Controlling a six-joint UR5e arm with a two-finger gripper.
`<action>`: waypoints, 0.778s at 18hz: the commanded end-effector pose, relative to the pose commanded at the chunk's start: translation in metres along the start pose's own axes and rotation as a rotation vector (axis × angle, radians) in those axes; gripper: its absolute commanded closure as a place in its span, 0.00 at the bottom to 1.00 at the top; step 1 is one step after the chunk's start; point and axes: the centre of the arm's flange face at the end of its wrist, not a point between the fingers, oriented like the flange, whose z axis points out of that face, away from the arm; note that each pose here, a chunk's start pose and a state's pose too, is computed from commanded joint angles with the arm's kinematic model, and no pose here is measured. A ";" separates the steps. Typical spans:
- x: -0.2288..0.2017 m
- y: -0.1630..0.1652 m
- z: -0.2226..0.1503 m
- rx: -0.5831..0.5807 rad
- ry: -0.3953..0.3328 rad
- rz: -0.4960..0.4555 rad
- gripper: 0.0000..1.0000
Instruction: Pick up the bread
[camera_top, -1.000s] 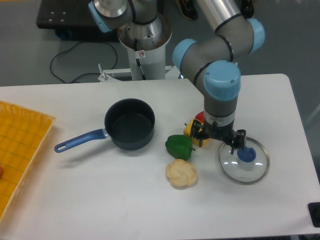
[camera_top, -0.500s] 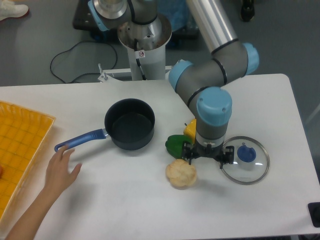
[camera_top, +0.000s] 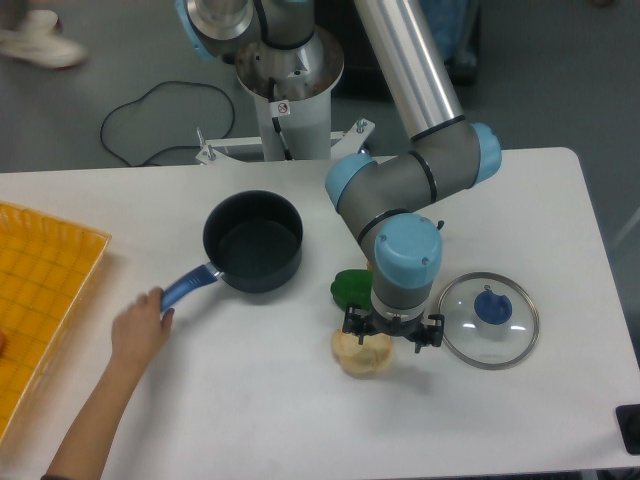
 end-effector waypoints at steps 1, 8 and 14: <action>0.001 0.000 0.002 -0.001 0.001 0.003 0.09; 0.000 -0.001 0.011 -0.005 0.004 0.012 0.22; 0.001 0.000 0.017 -0.009 0.007 0.038 0.26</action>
